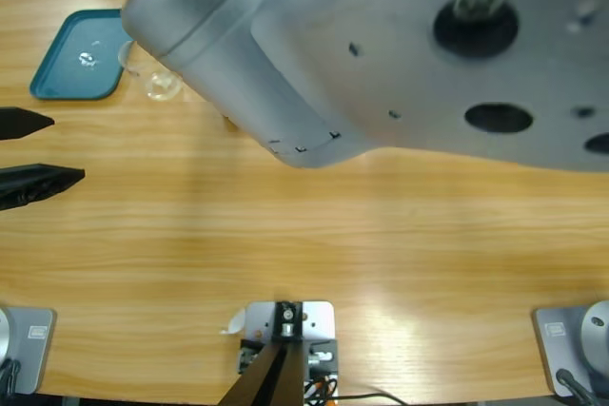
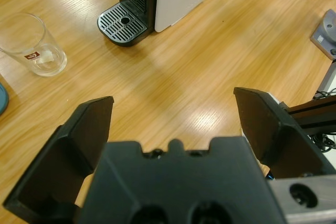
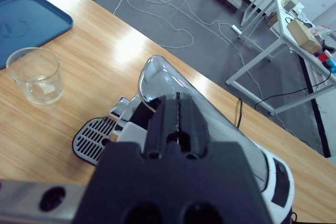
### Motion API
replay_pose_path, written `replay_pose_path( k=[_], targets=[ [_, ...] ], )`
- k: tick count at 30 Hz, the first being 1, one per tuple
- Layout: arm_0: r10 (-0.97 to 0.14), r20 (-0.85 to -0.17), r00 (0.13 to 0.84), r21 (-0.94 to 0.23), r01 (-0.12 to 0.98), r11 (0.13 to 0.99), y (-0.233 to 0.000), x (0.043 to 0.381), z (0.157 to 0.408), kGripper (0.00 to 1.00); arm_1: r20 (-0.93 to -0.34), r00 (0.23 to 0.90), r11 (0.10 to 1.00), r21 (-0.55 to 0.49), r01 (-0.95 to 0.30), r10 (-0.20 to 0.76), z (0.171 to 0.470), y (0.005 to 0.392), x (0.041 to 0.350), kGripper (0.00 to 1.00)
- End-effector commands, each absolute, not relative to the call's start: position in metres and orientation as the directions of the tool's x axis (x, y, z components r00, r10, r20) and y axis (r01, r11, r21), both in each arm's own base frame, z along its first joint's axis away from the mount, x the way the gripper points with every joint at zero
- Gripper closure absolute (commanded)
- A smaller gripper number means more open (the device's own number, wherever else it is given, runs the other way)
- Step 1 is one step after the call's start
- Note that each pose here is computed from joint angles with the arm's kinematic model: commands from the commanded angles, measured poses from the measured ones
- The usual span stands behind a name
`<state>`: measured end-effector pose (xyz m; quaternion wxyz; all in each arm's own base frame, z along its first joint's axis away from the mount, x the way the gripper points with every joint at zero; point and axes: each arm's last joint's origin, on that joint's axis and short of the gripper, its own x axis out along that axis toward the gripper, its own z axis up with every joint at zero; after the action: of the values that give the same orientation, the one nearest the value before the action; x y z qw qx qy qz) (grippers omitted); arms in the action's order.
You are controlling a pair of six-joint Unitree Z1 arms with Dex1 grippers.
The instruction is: Pour coffee
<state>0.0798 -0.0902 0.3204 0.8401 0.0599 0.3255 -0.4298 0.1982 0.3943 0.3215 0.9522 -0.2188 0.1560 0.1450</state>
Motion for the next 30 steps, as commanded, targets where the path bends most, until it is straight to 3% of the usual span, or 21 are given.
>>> replay_pose_path(
  k=[1,30],
  targets=[
    [-0.686,-0.616,0.386,-0.210,0.760,0.615,-0.079,0.066,0.311,0.004,-0.470,0.867,0.793,-0.460,-0.399,0.164,0.240,0.407,0.196,1.000],
    [-0.677,-0.633,0.376,-0.212,0.757,0.618,-0.078,0.065,0.311,0.004,-0.534,0.834,0.811,-0.423,-0.405,0.138,0.186,0.407,0.217,1.000]
  ],
)
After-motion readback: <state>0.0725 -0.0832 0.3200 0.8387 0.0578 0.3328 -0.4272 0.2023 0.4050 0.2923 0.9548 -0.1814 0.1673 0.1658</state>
